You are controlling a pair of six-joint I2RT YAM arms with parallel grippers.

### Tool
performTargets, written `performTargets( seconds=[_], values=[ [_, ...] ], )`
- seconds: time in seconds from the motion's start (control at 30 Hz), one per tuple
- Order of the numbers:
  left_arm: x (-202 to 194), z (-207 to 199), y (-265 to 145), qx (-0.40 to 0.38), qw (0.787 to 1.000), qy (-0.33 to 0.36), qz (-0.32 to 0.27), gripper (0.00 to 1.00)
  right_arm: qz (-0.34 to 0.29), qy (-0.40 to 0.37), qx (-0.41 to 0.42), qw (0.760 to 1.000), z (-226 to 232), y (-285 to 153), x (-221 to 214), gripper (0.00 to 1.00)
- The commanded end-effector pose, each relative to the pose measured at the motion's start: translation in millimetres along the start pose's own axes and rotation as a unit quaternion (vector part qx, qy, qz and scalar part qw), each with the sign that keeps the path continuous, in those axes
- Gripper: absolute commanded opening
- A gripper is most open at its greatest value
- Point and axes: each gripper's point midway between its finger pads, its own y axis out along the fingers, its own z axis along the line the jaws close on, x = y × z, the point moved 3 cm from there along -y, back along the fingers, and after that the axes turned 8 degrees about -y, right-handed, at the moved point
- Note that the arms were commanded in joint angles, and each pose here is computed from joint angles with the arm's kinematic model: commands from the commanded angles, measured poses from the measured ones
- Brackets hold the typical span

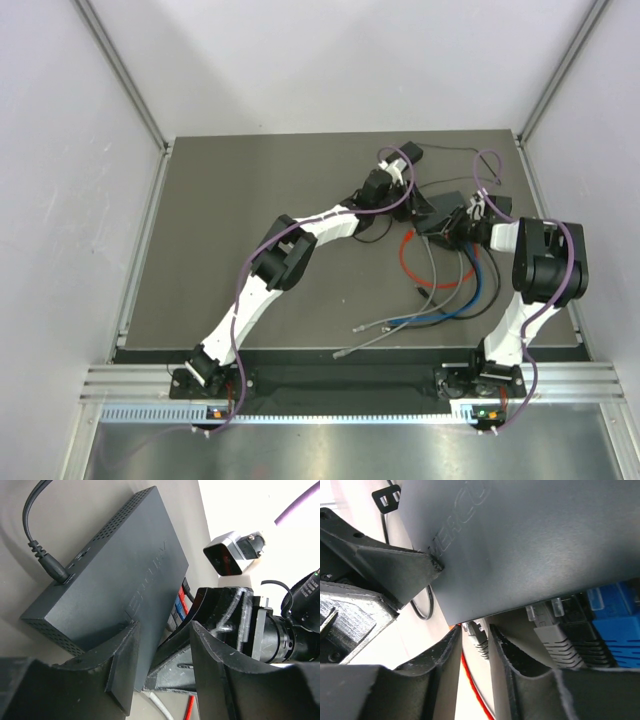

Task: Pull the plug from the switch port

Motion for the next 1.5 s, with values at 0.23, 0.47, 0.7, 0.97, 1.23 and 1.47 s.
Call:
performTargets(
  seconds=[0.23, 0.47, 0.7, 0.97, 1.23, 1.47],
  values=[
    [-19, 46, -5, 0.089, 0.995, -0.040, 0.032, 0.50, -0.007, -0.017, -0.062, 0.998, -15, 8, 12, 0.18],
    [-24, 56, -5, 0.107, 0.993, -0.024, 0.043, 0.52, 0.021, -0.030, -0.065, 0.997, -8, 11, 4, 0.00],
    [-27, 61, -1, 0.098, 0.993, -0.037, 0.056, 0.53, 0.069, -0.034, -0.018, 0.997, 7, 10, -9, 0.00],
    [-29, 68, 4, 0.085, 0.992, -0.052, 0.072, 0.53, 0.118, -0.041, 0.030, 0.992, 10, 12, -22, 0.00],
    [-30, 78, 5, 0.084, 0.992, -0.063, 0.076, 0.52, 0.146, -0.046, 0.039, 0.987, 9, 6, -33, 0.00],
    [-28, 76, 6, 0.075, 0.992, -0.066, 0.080, 0.52, 0.103, -0.062, 0.051, 0.991, 18, -7, -29, 0.00]
  ],
)
